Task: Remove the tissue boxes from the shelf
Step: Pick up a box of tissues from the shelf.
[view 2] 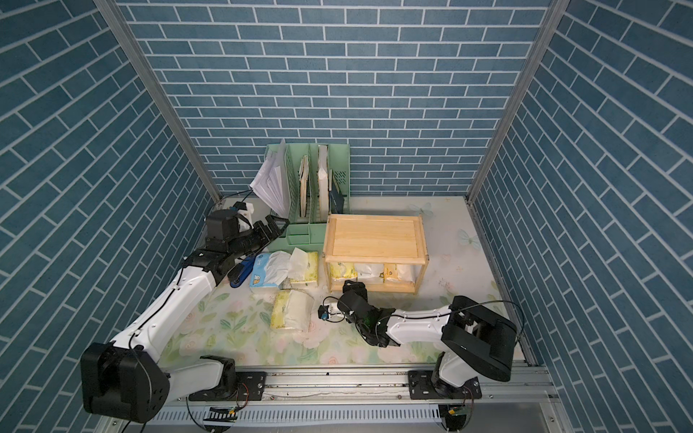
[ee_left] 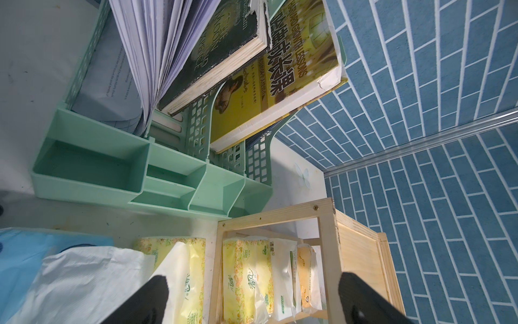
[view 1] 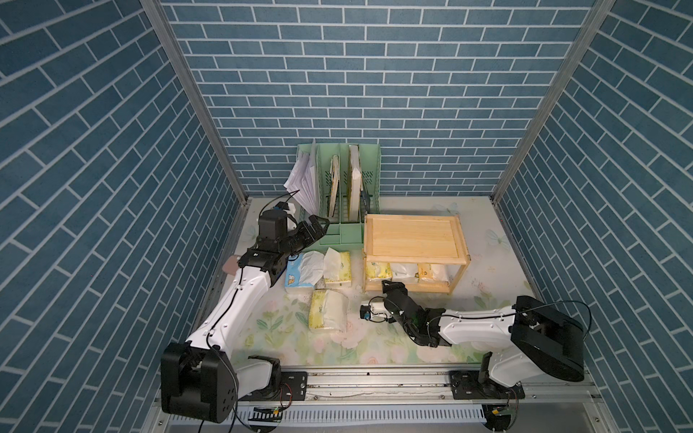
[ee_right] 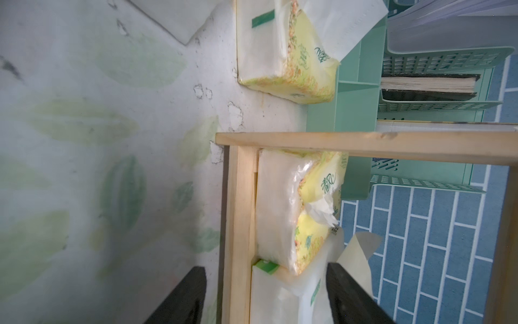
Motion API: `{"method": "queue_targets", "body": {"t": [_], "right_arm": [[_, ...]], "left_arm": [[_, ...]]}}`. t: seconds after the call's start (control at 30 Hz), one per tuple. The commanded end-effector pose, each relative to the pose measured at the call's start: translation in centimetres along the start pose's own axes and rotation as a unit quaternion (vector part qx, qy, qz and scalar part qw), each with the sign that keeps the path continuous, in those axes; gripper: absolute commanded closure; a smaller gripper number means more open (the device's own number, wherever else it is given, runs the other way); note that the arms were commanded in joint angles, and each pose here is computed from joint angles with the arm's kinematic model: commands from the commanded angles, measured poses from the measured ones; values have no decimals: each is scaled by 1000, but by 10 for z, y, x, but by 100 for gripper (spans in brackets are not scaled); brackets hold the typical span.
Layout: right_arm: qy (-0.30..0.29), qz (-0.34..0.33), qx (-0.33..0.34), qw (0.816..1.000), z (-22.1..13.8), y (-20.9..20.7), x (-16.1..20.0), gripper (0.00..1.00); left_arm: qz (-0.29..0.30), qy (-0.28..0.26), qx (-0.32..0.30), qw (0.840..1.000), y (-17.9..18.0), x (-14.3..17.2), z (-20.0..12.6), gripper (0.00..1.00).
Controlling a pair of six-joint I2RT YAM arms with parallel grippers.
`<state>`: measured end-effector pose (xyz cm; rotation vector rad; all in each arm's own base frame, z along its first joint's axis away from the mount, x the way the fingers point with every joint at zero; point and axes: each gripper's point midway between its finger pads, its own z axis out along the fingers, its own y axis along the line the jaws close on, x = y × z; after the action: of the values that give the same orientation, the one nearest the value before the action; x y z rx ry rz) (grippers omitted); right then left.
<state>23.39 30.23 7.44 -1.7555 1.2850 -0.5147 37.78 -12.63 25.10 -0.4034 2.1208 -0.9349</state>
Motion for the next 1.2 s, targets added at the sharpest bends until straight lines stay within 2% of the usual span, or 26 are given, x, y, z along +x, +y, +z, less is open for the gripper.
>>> {"method": "queue_targets", "body": {"t": [0.0,0.37,0.63,1.17], "right_arm": [[-6,17,38,999,10,-24,-6,29],[9,-16,53,998,31,-35,-2,31],[17,-21,45,999,47,-34,-1,37],[21,-19,3,1000,54,-16,4,53]], "left_arm": [[11,-4,-12,1000,6,0,-4,0],[15,-4,-26,1000,13,1,-4,0],[17,-5,-33,999,17,3,-6,0],[19,-1,-42,999,24,8,-5,0]]}}
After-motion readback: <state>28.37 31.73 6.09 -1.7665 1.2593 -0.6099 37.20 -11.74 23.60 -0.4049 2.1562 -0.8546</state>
